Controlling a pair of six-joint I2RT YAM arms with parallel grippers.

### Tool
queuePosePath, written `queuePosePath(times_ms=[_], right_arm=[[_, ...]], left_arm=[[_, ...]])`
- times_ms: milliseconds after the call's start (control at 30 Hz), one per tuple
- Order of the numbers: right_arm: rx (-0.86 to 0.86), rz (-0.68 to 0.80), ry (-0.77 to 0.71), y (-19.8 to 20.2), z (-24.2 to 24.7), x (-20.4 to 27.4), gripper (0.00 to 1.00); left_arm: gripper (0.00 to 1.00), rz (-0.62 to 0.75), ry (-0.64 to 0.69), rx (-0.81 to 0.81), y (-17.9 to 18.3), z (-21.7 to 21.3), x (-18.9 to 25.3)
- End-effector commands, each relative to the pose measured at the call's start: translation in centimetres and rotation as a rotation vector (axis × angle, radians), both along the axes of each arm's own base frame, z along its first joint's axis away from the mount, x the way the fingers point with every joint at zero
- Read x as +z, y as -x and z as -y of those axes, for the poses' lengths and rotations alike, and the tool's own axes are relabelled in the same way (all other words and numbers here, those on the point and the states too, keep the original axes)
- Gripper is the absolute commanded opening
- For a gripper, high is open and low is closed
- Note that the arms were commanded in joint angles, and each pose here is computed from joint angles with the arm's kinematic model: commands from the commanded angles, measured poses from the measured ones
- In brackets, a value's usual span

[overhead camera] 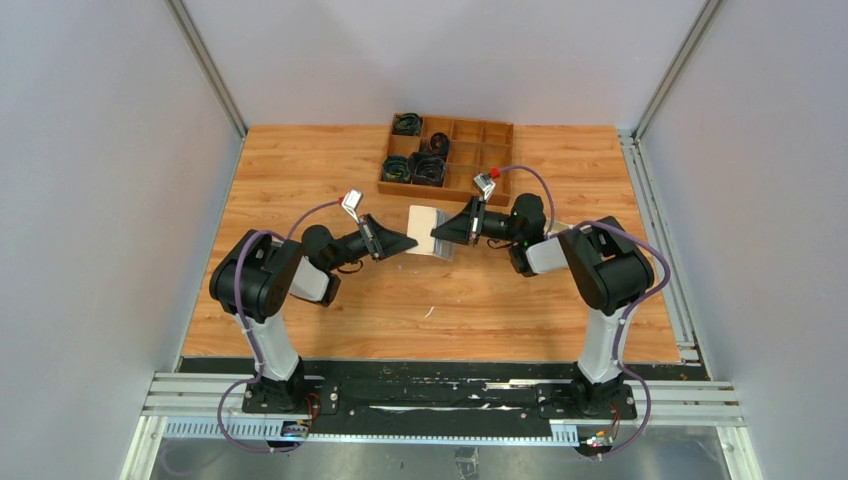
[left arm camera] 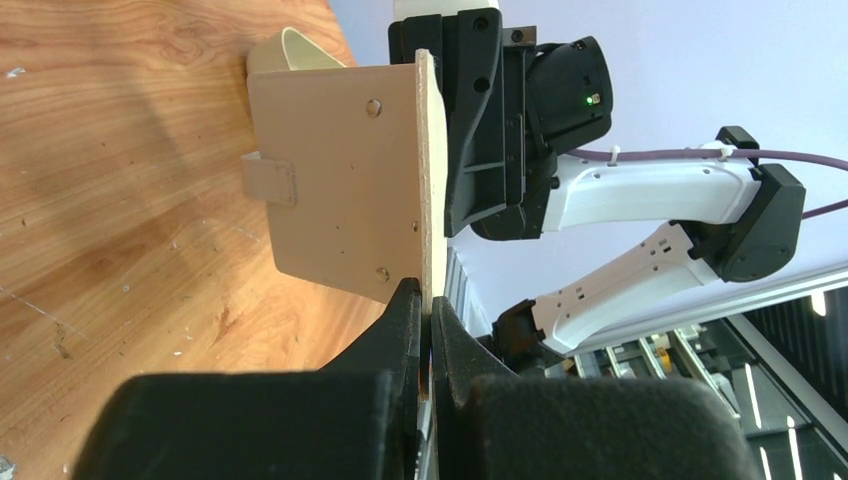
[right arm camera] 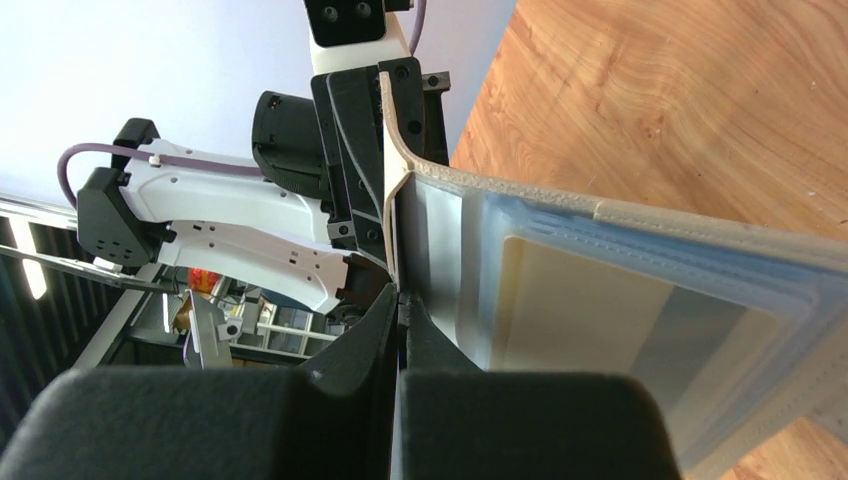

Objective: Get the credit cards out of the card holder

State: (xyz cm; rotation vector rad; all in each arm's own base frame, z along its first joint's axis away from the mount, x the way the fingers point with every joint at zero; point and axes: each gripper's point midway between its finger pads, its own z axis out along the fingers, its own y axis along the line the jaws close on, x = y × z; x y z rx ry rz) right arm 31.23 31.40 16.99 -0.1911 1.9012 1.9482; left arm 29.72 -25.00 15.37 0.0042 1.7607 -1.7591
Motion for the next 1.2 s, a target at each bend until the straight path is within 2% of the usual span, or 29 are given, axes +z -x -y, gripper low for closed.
queuePosePath(times_ms=[0, 267, 400, 500, 733, 1000, 1067, 1167], right_arm=[[-0.003, 0.082, 0.008, 0.3, 1.5, 1.4, 0.0], [0.001, 0.056, 0.04, 0.5, 1.8, 0.2, 0.0], [0.002, 0.045, 0.069, 0.8, 1.9, -0.5, 0.0], [-0.001, 0.051, 0.084, 0.8, 1.9, -0.4, 0.0], [-0.001, 0.057, 0.105, 0.7, 1.7, -0.4, 0.0], [0.014, 0.07, 0.129, 0.9, 0.7, -0.4, 0.0], [0.018, 0.072, 0.129, 1.0, 0.5, -0.4, 0.0], [0.024, 0.081, 0.128, 0.9, 0.1, -0.1, 0.0]], left_arm=[[0.0, 0.05, -0.009, 0.023, -0.3, -1.1, -0.1], [0.0, 0.044, -0.009, 0.032, -0.3, -1.4, -0.2], [0.14, 0.034, -0.012, 0.037, -0.4, -1.6, -0.5], [0.21, 0.033, -0.013, 0.038, -0.4, -1.6, -0.6], [0.25, 0.036, -0.008, 0.039, -0.4, -1.6, -0.3], [0.42, 0.044, 0.002, 0.03, -0.3, -1.5, 0.4], [0.55, 0.043, -0.002, 0.025, -0.3, -1.4, 0.2], [0.66, 0.041, -0.01, 0.022, -0.1, -1.2, -0.3]])
